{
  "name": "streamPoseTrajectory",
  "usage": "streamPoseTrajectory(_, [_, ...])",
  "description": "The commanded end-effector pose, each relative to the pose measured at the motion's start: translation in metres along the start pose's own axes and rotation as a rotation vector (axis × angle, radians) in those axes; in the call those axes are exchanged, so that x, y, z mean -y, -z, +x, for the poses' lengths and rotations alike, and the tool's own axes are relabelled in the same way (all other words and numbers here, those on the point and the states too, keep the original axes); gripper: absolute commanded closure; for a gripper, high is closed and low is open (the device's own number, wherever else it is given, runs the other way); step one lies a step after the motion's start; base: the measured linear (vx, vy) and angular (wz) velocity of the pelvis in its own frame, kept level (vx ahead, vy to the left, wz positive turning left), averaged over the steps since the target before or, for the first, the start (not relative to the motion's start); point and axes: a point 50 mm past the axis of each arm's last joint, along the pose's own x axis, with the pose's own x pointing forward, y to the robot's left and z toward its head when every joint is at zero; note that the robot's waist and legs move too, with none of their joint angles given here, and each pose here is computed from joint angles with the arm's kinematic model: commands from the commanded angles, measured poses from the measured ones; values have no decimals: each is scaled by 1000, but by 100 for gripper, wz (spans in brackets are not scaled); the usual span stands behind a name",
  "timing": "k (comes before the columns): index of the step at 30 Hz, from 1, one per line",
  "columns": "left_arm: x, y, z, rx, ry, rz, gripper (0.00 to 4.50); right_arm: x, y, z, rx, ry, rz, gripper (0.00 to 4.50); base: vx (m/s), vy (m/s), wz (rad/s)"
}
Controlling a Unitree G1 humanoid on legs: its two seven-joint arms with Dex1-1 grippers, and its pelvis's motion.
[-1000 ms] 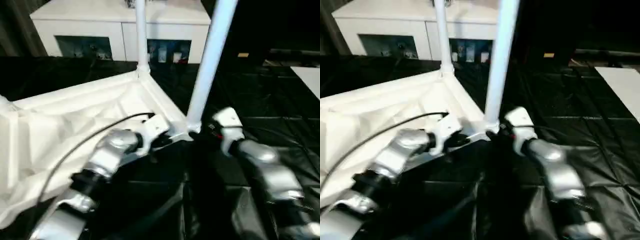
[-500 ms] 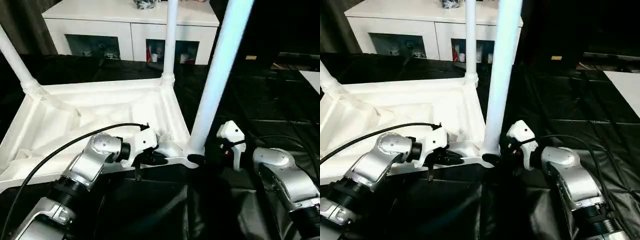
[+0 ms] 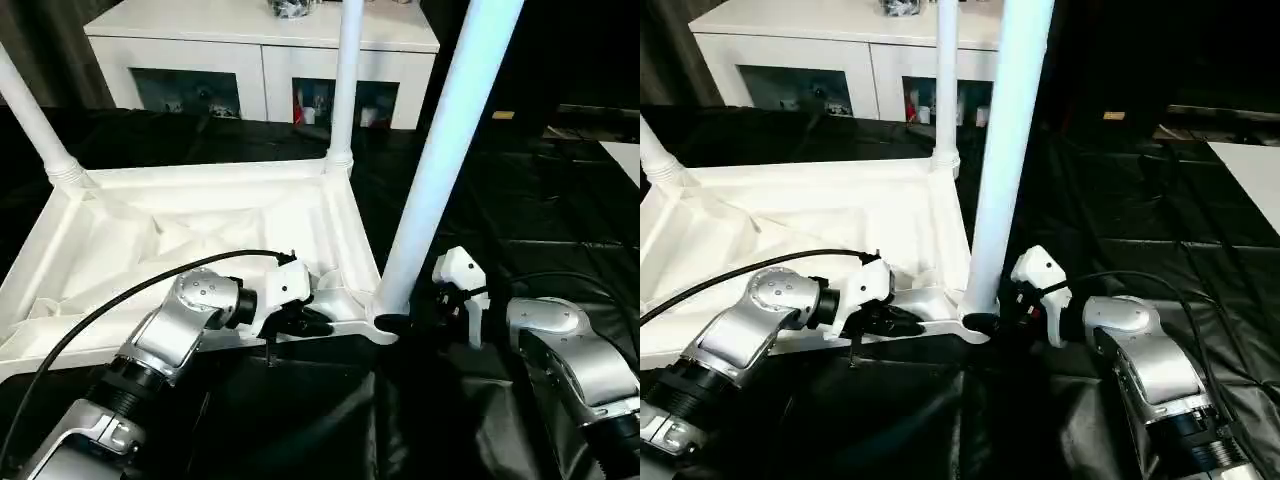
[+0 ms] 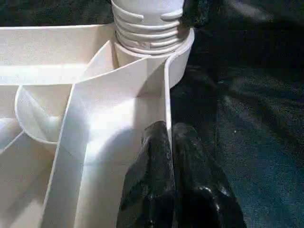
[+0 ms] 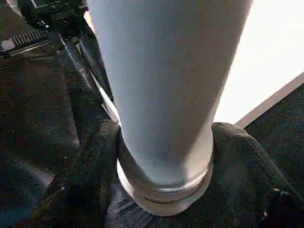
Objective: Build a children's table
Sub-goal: Rotate leg to tighten
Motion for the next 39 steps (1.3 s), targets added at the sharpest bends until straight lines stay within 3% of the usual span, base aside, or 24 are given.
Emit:
streamPoseTrajectory(1, [-5, -8, 7, 11, -62, -13, 450, 18, 11, 5, -44, 224, 48, 181, 0, 0, 0])
streamPoseTrajectory(2, [-6, -8, 7, 12, -69, -17, 450, 19, 12, 6, -47, 238, 50, 185, 0, 0, 0])
streamPoseTrajectory(3, [-13, -10, 13, 32, -148, -65, 450, 29, 16, 14, -38, 397, 114, 186, 0, 0, 0])
streamPoseTrajectory(5, [-20, -14, 20, 54, -209, -101, 450, 33, 16, 23, 8, 508, 211, 187, 0, 0, 0])
streamPoseTrajectory(6, [-25, -18, 26, 66, -262, -129, 450, 34, 16, 32, 31, 586, 280, 187, 0, 0, 0])
streamPoseTrajectory(8, [-27, -20, 29, 68, -278, -138, 450, 34, 16, 36, 34, 612, 299, 188, 0, 0, 0])
streamPoseTrajectory(10, [-36, -30, 47, 52, -394, -195, 450, 35, 14, 57, 27, 817, 382, 189, 0, 0, 0])
streamPoseTrajectory(12, [-38, -34, 54, 47, -435, -204, 450, 33, 12, 67, 26, 876, 398, 189, 0, 0, 0])
streamPoseTrajectory(13, [-38, -42, 67, 42, -463, -206, 450, 27, 4, 87, 19, 911, 385, 189, 0, 0, 0])
streamPoseTrajectory(16, [-35, -47, 75, 53, -456, -191, 450, 18, -6, 104, 43, 842, 369, 189, 0, 0, 0])
streamPoseTrajectory(17, [-34, -50, 78, 66, -444, -168, 450, 13, -14, 110, 80, 782, 341, 189, 0, 0, 0])
streamPoseTrajectory(18, [-33, -52, 77, 79, -431, -137, 450, 11, -22, 110, 116, 744, 279, 154, 0, 0, 0])
streamPoseTrajectory(21, [-35, -49, 65, 99, -424, -107, 450, 19, -27, 93, 170, 745, 229, 119, 0, 0, 0])
streamPoseTrajectory(25, [-37, -46, 61, 89, -437, -119, 450, 21, -27, 88, 182, 731, 220, 85, 0, 0, 0])
streamPoseTrajectory(28, [-34, -39, 46, 85, -372, -35, 450, 30, -28, 63, 202, 623, 141, 53, 0, 0, 0])
streamPoseTrajectory(32, [-29, -30, 30, 65, -290, 14, 450, 27, -27, 31, 170, 411, 24, 26, 0, 0, 0])
streamPoseTrajectory(33, [-22, -25, 23, 67, -206, 31, 450, 27, -24, 13, 130, 335, -33, 11, 0, 0, 0])
streamPoseTrajectory(35, [-13, -20, 14, 63, -102, 52, 450, 23, -19, -4, 71, 235, -67, 4, 0, 0, 0])
streamPoseTrajectory(39, [-6, -16, 6, 73, 0, 56, 450, 15, -14, -15, 17, 115, -69, 4, 0, 0, 0])
